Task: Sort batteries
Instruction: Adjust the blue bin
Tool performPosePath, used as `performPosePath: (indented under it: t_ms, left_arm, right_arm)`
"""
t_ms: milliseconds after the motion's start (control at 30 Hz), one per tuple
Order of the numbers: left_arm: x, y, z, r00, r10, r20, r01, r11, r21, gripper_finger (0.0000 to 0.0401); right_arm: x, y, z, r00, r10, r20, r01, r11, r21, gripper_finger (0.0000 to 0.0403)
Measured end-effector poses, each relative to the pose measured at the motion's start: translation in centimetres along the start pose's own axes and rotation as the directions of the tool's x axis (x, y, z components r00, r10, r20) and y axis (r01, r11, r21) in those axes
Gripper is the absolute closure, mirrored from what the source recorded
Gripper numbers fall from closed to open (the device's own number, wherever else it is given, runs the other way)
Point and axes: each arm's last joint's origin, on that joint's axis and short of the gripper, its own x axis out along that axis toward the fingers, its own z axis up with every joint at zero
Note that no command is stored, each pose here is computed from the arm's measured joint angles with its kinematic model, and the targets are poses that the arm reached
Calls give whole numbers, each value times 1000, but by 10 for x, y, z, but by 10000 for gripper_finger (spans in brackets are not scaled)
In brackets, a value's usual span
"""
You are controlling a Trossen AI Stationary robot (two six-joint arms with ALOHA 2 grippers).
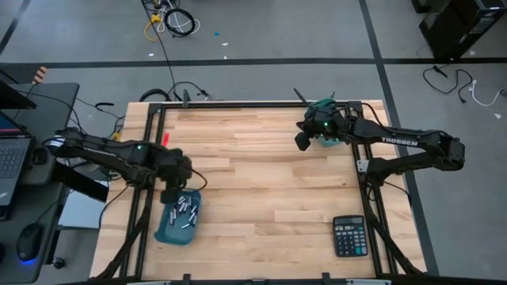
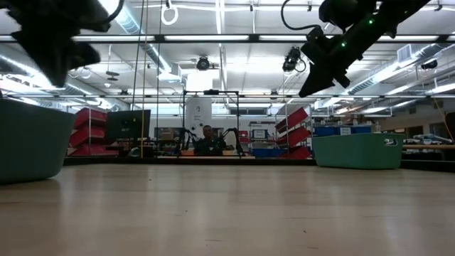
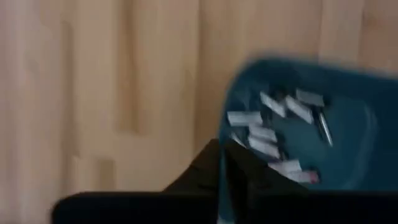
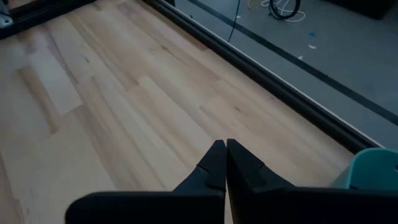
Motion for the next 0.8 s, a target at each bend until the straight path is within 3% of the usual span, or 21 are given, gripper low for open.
performPosePath:
  t_ms: [100, 200, 300, 800]
  left_arm:
    - [9, -4, -11, 994, -48, -99, 43, 998, -51, 394]
    - [14, -12, -15, 977, -164, -136, 152, 984, -95, 398]
    - [18, -20, -17, 971, -203, -128, 192, 977, -90, 399]
    - [54, -23, -26, 1000, -8, -4, 7, 999, -40, 401]
  right_arm:
    - [0, 2, 0, 1000, 8, 0, -8, 1000, -7, 403]
    - [-1, 3, -1, 1000, 12, -1, -12, 1000, -10, 403]
    - [-1, 4, -1, 1000, 16, -2, -16, 1000, -11, 403]
    - [-1, 6, -1, 1000, 21, -2, -21, 999, -35, 403]
